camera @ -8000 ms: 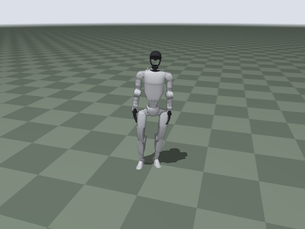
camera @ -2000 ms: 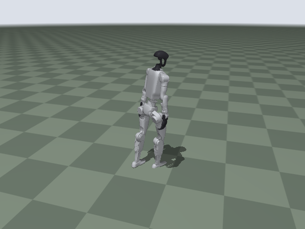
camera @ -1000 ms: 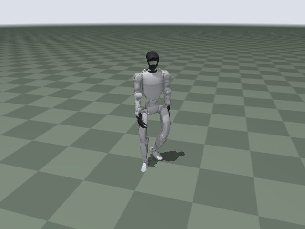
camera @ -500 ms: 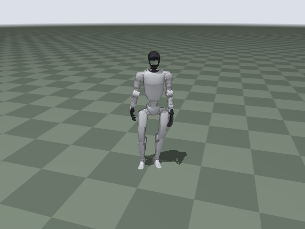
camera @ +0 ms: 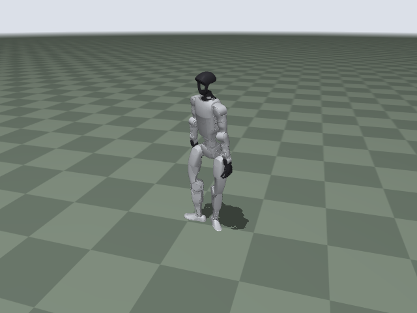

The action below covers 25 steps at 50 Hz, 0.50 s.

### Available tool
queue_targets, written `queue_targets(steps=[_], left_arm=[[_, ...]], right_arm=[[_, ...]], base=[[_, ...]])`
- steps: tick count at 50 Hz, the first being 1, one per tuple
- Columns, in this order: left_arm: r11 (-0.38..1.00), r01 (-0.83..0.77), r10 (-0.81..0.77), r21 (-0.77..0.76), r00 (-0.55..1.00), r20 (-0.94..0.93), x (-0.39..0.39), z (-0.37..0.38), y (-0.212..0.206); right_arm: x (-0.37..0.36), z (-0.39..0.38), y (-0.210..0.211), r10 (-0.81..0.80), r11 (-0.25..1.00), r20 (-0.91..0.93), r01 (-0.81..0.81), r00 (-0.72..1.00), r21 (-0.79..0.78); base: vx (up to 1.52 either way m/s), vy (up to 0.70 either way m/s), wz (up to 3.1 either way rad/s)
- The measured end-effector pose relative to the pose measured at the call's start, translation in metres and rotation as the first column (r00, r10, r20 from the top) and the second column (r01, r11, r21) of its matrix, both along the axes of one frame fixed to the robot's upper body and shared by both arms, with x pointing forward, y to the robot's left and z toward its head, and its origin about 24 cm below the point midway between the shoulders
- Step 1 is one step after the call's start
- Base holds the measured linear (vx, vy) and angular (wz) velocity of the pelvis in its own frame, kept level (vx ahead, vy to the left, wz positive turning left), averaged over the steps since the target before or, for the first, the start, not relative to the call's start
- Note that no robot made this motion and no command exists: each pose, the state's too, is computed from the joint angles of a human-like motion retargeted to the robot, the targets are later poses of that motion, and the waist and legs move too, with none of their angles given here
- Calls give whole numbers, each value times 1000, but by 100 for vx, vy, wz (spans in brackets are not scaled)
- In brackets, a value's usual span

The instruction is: In place motions

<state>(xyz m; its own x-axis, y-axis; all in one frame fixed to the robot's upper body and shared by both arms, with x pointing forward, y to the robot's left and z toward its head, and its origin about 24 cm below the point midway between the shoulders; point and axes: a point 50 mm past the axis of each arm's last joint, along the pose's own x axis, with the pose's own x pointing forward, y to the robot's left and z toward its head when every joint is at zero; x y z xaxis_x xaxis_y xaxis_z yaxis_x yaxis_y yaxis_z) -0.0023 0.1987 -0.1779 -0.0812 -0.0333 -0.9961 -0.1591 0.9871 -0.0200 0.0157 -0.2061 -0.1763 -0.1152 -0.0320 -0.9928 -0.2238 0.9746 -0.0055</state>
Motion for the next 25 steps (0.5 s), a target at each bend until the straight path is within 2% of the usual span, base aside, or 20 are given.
queue_targets(steps=[5, 10, 18, 25], left_arm=[[999, -39, 37, 11, 994, 100, 31, 0, 1], [1000, -12, 13, -6, 982, 187, 52, 1, -1], [1000, 4, -6, 14, 983, 184, 40, 0, -3], [999, -44, 42, 13, 994, 99, 11, -2, -9]], right_arm=[[-38, 6, -12, -244, 969, -131, 235, 961, -79], [-50, 7, -12, -334, 942, -123, 325, 934, -89], [-43, 1, 14, -236, 971, -122, 240, 964, 16], [-5, -5, 38, -36, 997, 23, 34, 999, 70]], base=[[-23, 41, -39], [-10, 31, -50], [-5, 23, -97], [-9, 13, -131]])
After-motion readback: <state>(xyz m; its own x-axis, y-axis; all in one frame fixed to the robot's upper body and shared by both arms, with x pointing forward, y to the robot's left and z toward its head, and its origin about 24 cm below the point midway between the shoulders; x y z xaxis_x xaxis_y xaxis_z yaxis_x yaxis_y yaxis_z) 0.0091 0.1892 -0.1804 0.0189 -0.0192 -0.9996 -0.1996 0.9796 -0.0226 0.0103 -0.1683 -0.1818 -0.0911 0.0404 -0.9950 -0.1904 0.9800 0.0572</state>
